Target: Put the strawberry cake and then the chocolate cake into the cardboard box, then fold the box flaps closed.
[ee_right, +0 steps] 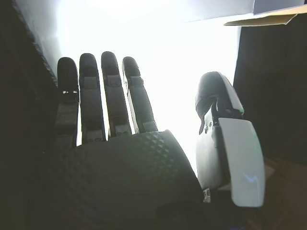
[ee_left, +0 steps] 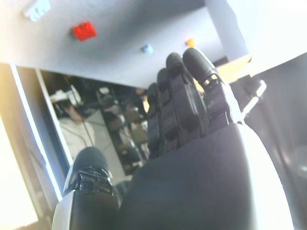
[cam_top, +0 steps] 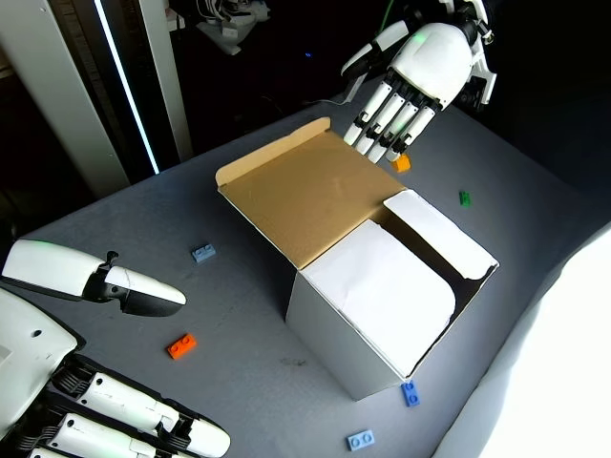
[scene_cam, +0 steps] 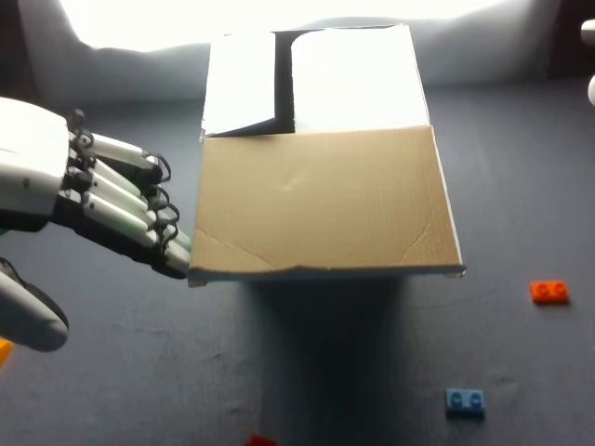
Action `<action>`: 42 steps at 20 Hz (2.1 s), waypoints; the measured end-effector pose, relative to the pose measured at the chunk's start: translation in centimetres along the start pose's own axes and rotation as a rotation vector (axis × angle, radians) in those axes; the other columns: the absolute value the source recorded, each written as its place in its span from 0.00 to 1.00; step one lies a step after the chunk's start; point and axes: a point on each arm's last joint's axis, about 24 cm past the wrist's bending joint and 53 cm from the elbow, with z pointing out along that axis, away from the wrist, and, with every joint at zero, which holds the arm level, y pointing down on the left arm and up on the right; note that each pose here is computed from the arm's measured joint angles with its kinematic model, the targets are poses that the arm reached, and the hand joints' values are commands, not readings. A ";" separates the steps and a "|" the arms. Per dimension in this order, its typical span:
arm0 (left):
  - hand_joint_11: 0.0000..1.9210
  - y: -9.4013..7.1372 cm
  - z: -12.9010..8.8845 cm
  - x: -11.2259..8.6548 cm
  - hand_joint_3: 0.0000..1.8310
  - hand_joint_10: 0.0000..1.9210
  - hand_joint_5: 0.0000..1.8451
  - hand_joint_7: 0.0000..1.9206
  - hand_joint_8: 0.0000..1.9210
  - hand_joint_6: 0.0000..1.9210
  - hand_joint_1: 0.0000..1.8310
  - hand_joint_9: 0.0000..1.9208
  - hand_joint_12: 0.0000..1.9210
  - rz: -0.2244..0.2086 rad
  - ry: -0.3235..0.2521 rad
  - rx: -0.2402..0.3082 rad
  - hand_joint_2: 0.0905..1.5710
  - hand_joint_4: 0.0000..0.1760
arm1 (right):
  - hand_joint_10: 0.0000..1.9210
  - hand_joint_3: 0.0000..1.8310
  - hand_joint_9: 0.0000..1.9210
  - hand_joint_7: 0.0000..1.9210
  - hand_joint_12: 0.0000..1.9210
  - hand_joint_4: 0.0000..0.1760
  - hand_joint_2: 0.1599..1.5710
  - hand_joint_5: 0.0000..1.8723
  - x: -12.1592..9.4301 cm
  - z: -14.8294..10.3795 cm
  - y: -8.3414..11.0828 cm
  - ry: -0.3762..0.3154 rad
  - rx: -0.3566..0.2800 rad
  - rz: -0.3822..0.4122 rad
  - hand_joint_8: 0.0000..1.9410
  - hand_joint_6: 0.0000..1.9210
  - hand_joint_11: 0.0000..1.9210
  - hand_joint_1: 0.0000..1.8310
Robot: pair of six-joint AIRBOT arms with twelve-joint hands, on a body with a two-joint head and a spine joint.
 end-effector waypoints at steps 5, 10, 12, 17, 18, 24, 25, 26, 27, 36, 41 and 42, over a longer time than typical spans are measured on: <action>0.00 0.4 0.5 0.6 0.00 0.00 0.19 0.19 0.00 0.00 0.01 0.24 0.69 -0.006 0.011 -0.016 0.77 0.00 | 0.00 0.00 0.18 0.17 0.46 0.00 0.76 0.16 0.3 0.0 0.2 0.006 -0.004 0.002 0.00 0.00 0.00 0.00; 0.00 -0.1 0.5 -0.6 0.00 0.00 0.20 0.19 0.00 0.00 0.00 0.24 0.69 -0.066 -0.040 0.002 0.77 0.00 | 0.00 0.00 0.17 0.16 0.43 0.00 0.76 0.15 0.3 0.0 0.3 0.005 -0.005 0.005 0.00 0.00 0.00 0.00; 0.00 0.3 0.3 -1.3 0.00 0.00 0.20 0.20 0.00 0.00 0.00 0.23 0.69 -0.078 -0.060 -0.008 0.77 0.00 | 0.00 0.00 0.17 0.16 0.44 0.00 0.76 0.15 0.4 0.0 0.4 0.008 -0.006 0.004 0.00 0.00 0.00 0.00; 0.00 0.9 -0.4 -3.5 0.00 0.00 0.22 0.21 0.00 0.01 0.02 0.23 0.69 -0.120 -0.129 -0.015 0.77 0.00 | 0.00 0.00 0.17 0.16 0.45 0.00 0.77 0.15 0.4 0.0 0.4 0.008 -0.007 0.005 0.00 0.00 0.00 0.00; 0.00 0.8 -0.5 -4.1 0.00 0.00 0.22 0.20 0.00 0.01 0.03 0.23 0.68 -0.124 -0.145 -0.011 0.77 0.00 | 0.00 0.00 0.18 0.16 0.45 0.00 0.77 0.15 0.5 0.0 0.4 0.010 -0.008 0.005 0.00 0.00 0.00 0.00; 0.00 1.8 -2.2 -6.8 0.00 0.00 0.21 0.20 0.00 0.00 0.03 0.22 0.67 -0.130 -0.223 -0.031 0.77 0.00 | 0.00 0.00 0.18 0.17 0.46 0.00 0.76 0.14 0.5 0.0 0.4 0.012 -0.006 0.004 0.00 0.00 0.00 0.00; 0.00 1.9 -2.3 -7.1 0.00 0.00 0.21 0.20 0.00 0.00 0.03 0.22 0.66 -0.125 -0.230 -0.034 0.77 0.00 | 0.00 0.00 0.18 0.16 0.46 0.00 0.77 0.15 0.5 0.0 0.4 0.012 -0.006 0.005 0.00 0.00 0.00 0.00; 0.00 1.9 -2.5 -7.5 0.00 0.00 0.20 0.20 0.00 0.00 0.02 0.22 0.66 -0.121 -0.240 -0.034 0.77 0.00 | 0.00 0.00 0.18 0.16 0.46 0.00 0.77 0.15 0.5 0.0 0.4 0.012 -0.006 0.005 0.00 0.00 0.00 0.00; 0.00 2.2 -2.7 -7.7 0.00 0.00 0.20 0.20 0.00 0.00 0.02 0.22 0.65 -0.123 -0.246 -0.037 0.76 0.00 | 0.00 0.00 0.17 0.15 0.44 0.00 0.77 0.14 0.5 0.0 0.4 0.012 -0.006 0.004 0.00 0.00 0.00 0.00; 0.00 3.1 -3.4 -10.2 0.00 0.00 0.15 0.19 0.00 0.00 0.00 0.20 0.61 -0.116 -0.313 -0.064 0.76 0.00 | 0.00 0.00 0.18 0.16 0.45 0.00 0.77 0.16 0.5 0.0 0.4 0.013 -0.006 0.005 0.00 0.00 0.00 0.00; 0.00 4.1 -3.7 -10.0 0.00 0.00 0.13 0.18 0.00 0.00 0.00 0.20 0.60 -0.115 -0.310 -0.100 0.76 0.00 | 0.00 0.00 0.18 0.17 0.44 0.00 0.76 0.16 0.6 0.0 0.4 0.013 -0.006 0.005 0.00 0.00 0.00 0.00; 0.00 4.4 -3.5 -9.5 0.00 0.00 0.13 0.17 0.00 0.00 0.00 0.20 0.61 -0.123 -0.296 -0.105 0.76 0.00 | 0.00 0.00 0.18 0.18 0.46 0.00 0.76 0.16 0.6 0.0 0.4 0.013 -0.006 0.004 0.00 0.00 0.00 0.00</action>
